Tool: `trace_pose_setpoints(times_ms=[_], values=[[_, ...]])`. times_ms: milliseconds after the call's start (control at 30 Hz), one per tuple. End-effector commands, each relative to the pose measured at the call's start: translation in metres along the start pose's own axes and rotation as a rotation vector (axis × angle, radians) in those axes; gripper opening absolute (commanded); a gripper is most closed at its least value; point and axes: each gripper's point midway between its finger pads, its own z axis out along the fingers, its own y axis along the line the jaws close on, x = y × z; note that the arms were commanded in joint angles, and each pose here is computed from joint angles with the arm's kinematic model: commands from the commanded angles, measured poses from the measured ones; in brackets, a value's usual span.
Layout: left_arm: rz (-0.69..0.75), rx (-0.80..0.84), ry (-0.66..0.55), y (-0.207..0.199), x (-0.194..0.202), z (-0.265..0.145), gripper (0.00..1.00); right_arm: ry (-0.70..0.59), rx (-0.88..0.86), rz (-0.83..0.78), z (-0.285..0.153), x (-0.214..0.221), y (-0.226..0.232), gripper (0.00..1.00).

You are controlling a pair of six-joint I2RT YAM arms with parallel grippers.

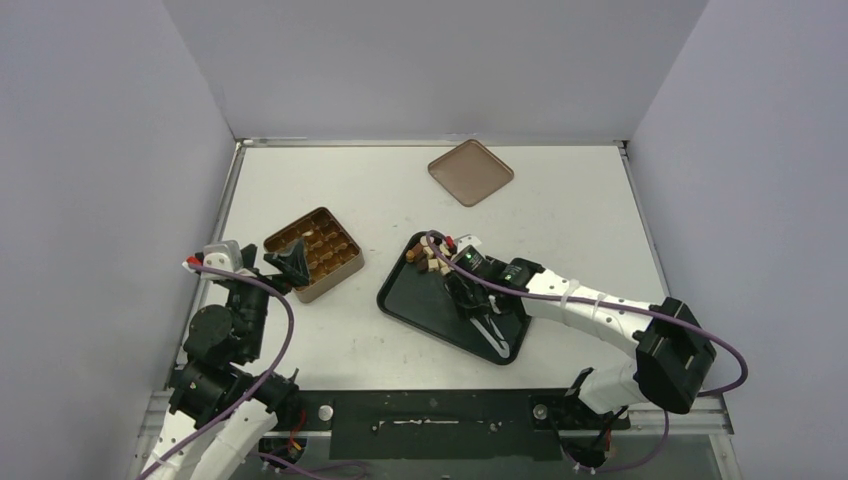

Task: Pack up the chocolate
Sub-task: Pick up the fake chocolate from the plate.

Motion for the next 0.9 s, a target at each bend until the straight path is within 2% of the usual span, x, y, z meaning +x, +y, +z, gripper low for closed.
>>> trace_pose_setpoints(times_ms=[0,467,867], values=[[-0.007,0.016,-0.044,-0.003,-0.011,-0.001,0.97,-0.059,-0.052,-0.014,-0.005,-0.016,0.014,0.47],[-0.008,0.016,-0.045,-0.003,-0.012,-0.001,0.97,-0.071,-0.081,-0.027,-0.012,-0.017,0.020,0.46],[-0.007,0.013,-0.045,-0.002,-0.012,0.000,0.97,-0.054,-0.008,-0.020,-0.011,-0.013,0.007,0.45]])
